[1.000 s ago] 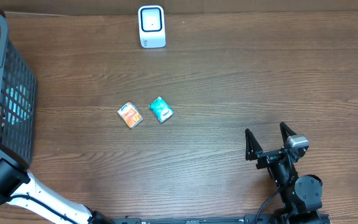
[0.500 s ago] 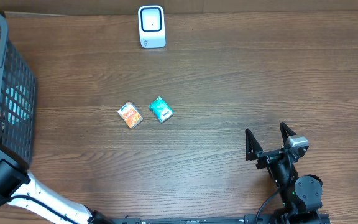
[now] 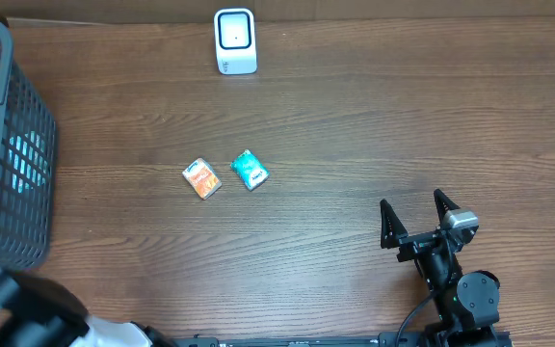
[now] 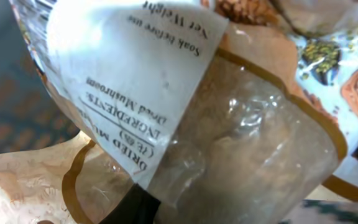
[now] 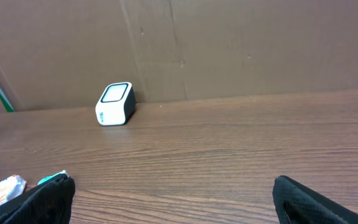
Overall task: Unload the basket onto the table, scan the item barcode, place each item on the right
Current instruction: 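Grasp the dried mushroom bag with the left gripper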
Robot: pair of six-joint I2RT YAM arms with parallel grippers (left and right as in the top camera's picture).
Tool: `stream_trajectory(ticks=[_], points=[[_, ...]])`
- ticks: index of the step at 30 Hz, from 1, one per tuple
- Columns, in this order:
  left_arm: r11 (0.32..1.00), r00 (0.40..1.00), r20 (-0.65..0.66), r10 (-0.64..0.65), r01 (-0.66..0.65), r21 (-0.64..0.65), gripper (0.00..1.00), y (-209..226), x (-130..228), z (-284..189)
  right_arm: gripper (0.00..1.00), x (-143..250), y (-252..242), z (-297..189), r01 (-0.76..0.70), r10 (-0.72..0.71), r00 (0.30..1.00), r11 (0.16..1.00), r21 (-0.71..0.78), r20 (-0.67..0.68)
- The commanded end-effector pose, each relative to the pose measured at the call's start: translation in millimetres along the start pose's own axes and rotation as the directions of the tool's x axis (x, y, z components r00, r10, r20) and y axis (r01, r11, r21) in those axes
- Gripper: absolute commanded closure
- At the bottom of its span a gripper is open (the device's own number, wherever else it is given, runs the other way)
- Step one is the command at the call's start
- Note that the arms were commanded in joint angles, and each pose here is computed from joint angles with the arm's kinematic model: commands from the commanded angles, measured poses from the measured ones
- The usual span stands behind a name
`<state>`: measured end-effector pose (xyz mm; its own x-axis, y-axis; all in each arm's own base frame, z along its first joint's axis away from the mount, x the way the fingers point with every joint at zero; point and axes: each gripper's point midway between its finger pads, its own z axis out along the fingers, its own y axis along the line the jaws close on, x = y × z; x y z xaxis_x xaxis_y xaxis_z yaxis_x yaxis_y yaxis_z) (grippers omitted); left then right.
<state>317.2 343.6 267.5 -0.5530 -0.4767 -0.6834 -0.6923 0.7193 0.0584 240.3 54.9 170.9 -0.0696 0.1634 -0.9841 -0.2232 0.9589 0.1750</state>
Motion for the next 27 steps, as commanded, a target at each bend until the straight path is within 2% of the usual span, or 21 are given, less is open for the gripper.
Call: stream_trajectory(ticks=[1, 2, 3, 6, 8, 12, 16, 20, 25, 27], points=[[0.962, 0.973, 0.167, -0.156, 0.111, 0.249, 0.96, -40, -41, -68, 0.00, 1, -3, 0, -0.003, 0.003, 1.000, 1.000, 0.011, 0.006], [0.951, 0.966, 0.186, -0.177, 0.118, 0.286, 0.96, -45, -46, -79, 0.00, 1, -3, 0, -0.003, 0.003, 1.000, 1.000, 0.011, 0.006], [0.917, 0.950, 0.215, -0.227, 0.135, 0.375, 0.96, -58, -54, -103, 0.00, 1, -3, 0, -0.003, 0.003, 1.000, 1.000, 0.011, 0.006], [0.832, 0.929, 0.223, -0.294, 0.134, 0.538, 0.96, -89, -61, -149, 0.00, 1, -3, 0, -0.003, 0.003, 1.000, 1.000, 0.011, 0.006], [0.786, 0.932, 0.238, -0.274, 0.074, 0.614, 0.96, -115, -59, -179, 0.00, 1, -3, 0, -0.003, 0.003, 1.000, 1.000, 0.011, 0.006], [0.737, 0.948, 0.249, -0.199, -0.023, 0.676, 0.96, -162, -40, -220, 0.00, 1, -3, 0, -0.003, 0.003, 1.000, 1.000, 0.011, 0.006], [0.682, 0.978, 0.195, -0.077, -0.091, 0.726, 0.96, -217, 0, -245, 0.00, 1, -3, 0, -0.003, 0.003, 1.000, 1.000, 0.011, 0.006], [0.655, 0.986, 0.140, 0.090, -0.164, 0.737, 0.96, -272, 49, -253, 0.00, 1, -3, 0, -0.003, 0.003, 1.000, 1.000, 0.011, 0.006], [0.553, 0.941, 0.110, 0.320, -0.280, 0.785, 0.96, -350, 116, -264, 0.00, 1, -3, 0, -0.003, 0.003, 1.000, 1.000, 0.011, 0.006], [0.532, 0.918, 0.090, 0.387, -0.302, 0.791, 0.96, -379, 143, -263, 0.00, 1, -3, 0, -0.003, 0.003, 1.000, 1.000, 0.011, 0.006]])
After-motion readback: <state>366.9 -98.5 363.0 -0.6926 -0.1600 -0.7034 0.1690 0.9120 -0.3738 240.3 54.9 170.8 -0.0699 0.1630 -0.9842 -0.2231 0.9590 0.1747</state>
